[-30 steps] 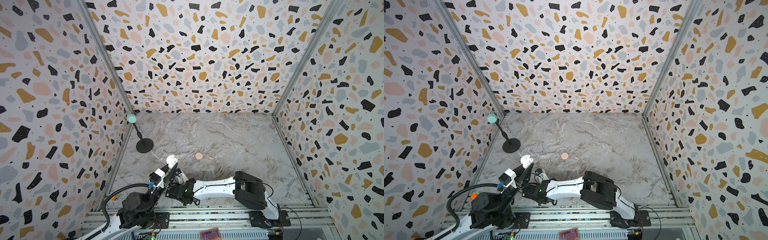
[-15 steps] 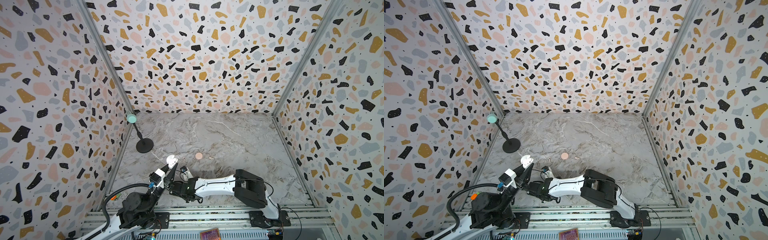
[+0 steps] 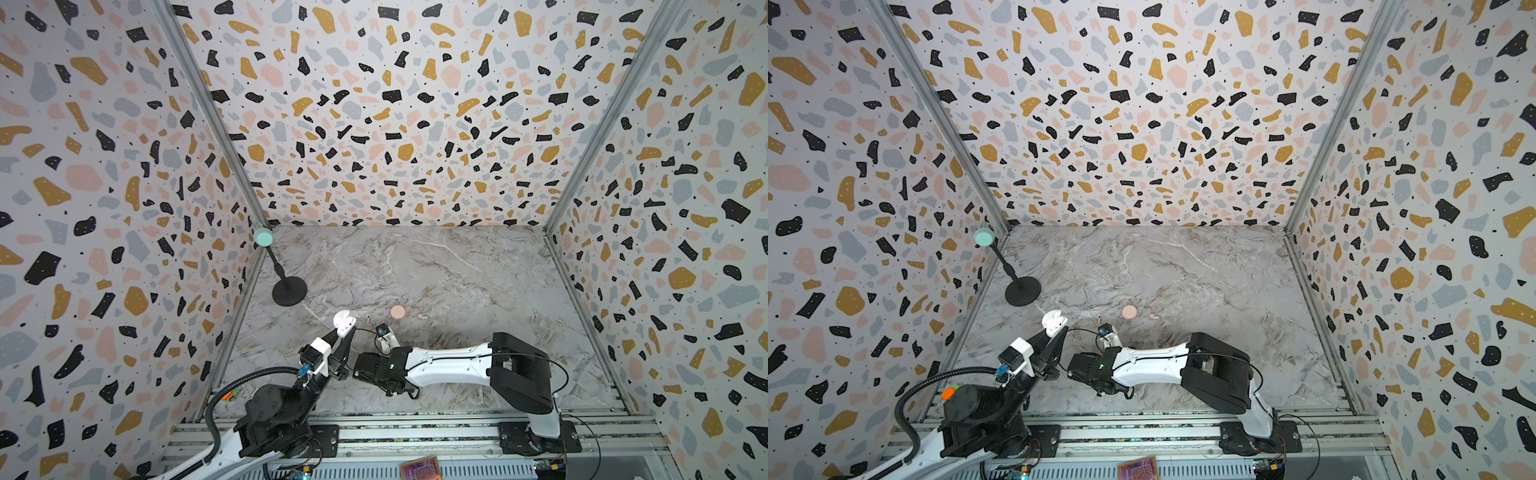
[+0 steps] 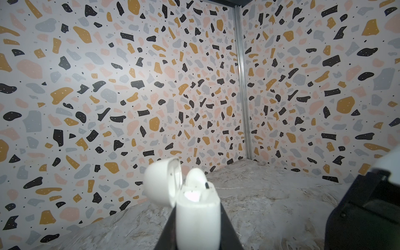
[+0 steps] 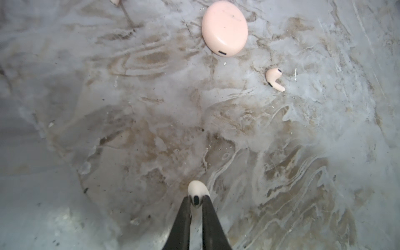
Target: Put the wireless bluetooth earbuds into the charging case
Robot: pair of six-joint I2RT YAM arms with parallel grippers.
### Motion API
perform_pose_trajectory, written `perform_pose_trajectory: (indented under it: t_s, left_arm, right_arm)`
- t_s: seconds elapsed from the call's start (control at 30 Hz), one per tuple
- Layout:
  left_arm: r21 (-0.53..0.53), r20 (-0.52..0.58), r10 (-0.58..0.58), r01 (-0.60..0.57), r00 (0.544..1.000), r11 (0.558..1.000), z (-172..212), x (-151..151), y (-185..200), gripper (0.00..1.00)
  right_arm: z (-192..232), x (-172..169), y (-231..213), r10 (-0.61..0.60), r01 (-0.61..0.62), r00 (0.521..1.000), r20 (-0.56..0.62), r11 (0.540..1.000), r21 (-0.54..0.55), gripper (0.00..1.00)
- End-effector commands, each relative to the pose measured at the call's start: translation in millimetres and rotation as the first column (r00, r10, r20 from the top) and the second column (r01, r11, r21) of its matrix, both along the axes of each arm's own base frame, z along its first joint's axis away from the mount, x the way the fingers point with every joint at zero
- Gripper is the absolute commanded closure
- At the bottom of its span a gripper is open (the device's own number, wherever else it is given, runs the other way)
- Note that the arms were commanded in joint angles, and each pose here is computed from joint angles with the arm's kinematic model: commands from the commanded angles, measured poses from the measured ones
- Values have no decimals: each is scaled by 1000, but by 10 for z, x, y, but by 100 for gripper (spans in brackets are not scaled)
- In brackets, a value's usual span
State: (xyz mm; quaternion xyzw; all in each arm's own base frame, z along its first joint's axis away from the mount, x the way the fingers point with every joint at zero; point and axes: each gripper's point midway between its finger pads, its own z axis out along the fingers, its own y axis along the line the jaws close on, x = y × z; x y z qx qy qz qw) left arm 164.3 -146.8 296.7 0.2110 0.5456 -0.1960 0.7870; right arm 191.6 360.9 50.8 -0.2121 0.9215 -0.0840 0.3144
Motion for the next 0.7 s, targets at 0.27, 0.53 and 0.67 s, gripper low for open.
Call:
perform_pose_trajectory:
  t_s: [0.27,0.53,0.67]
  left_arm:
    - [-45,29,5,-4,1000,999,98,-24,49,100]
    - [-45,30,4,-3,1000,999,96,-25,47,100]
    - [-48,31,2,0,1000,999,100,-29,46,100]
  right_arm:
    - [-15,48,-143,-38,41,999,27,994,-104,87]
    - [-100,1,-85,-2,6,1000,23,985,-173,88]
    - [-169,-33,-45,23,-18,1000,18,977,-215,88]
